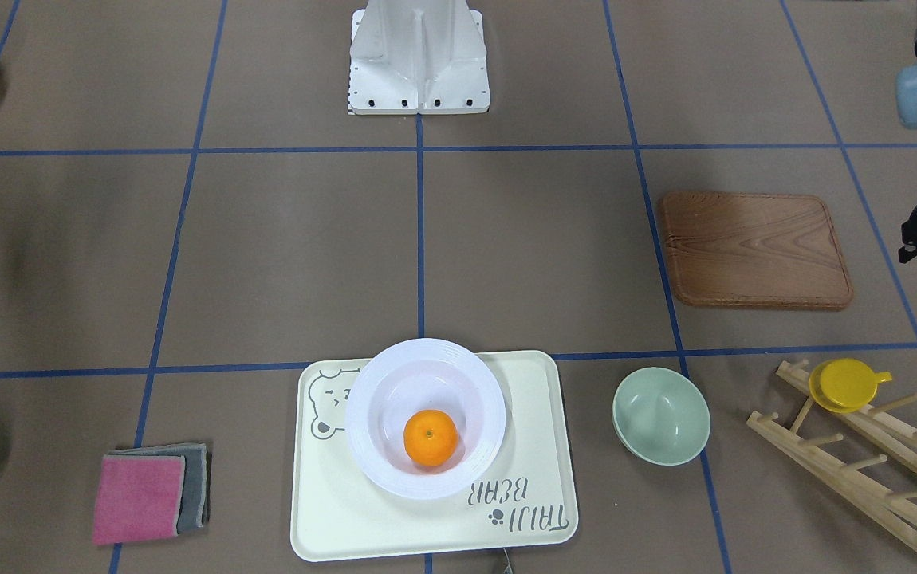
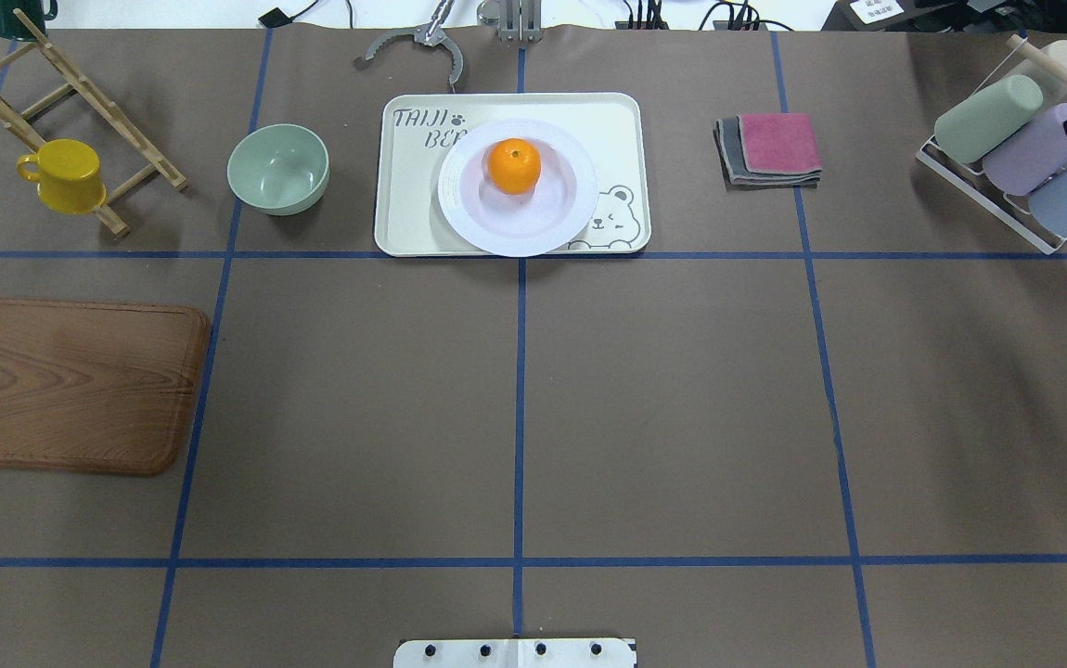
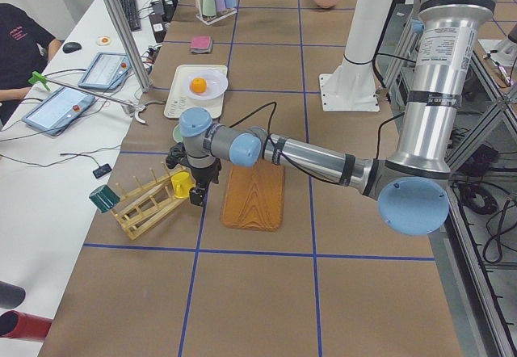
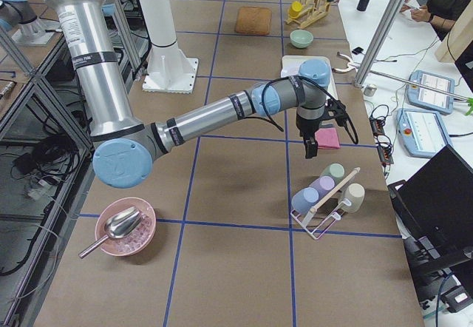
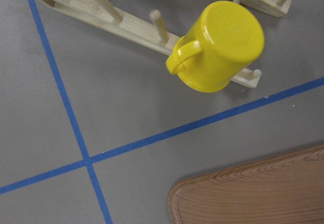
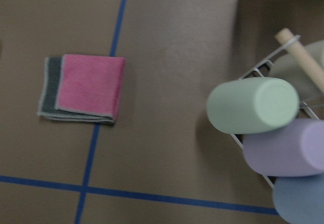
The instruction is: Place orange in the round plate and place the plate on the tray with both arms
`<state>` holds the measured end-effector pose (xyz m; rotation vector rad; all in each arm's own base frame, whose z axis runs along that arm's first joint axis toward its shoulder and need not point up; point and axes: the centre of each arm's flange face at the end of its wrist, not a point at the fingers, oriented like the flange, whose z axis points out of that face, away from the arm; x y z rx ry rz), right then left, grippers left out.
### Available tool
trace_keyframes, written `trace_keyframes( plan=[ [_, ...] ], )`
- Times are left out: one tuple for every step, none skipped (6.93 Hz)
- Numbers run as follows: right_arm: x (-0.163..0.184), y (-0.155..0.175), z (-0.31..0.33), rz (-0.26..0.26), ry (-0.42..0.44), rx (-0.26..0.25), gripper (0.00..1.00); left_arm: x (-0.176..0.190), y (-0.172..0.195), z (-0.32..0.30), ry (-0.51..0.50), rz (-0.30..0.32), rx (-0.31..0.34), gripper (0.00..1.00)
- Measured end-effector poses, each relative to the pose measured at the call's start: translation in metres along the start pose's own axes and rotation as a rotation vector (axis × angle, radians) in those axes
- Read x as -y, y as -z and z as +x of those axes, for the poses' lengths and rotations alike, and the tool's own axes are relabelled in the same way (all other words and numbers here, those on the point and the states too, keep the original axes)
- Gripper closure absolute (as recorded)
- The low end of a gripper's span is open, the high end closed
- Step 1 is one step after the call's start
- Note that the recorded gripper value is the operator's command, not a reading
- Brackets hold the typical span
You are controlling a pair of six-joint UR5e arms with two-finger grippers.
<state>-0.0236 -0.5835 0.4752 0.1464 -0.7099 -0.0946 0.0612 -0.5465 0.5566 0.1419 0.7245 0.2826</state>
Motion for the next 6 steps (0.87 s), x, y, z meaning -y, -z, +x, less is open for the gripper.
trace_keyframes(
  plan=[
    [-0.029,-0.012,0.043,-0.071,-0.015,-0.013,0.00,-0.014,-0.004,-0.013,0.030,-0.014,-0.010,0.01],
    [-0.067,-0.035,0.077,-0.128,-0.049,-0.018,0.00,-0.023,-0.007,-0.022,0.056,-0.025,-0.013,0.01],
    [-0.095,-0.050,0.097,-0.149,-0.067,-0.020,0.00,-0.030,-0.008,-0.028,0.075,-0.030,-0.014,0.01],
    [-0.110,-0.056,0.105,-0.158,-0.075,-0.020,0.00,-0.036,-0.010,-0.032,0.085,-0.033,-0.016,0.01],
    [-0.115,-0.058,0.107,-0.159,-0.076,-0.020,0.00,-0.040,-0.012,-0.034,0.088,-0.035,-0.019,0.01],
    [-0.115,-0.058,0.106,-0.156,-0.074,-0.019,0.00,-0.042,-0.013,-0.035,0.090,-0.036,-0.020,0.01]
  ],
)
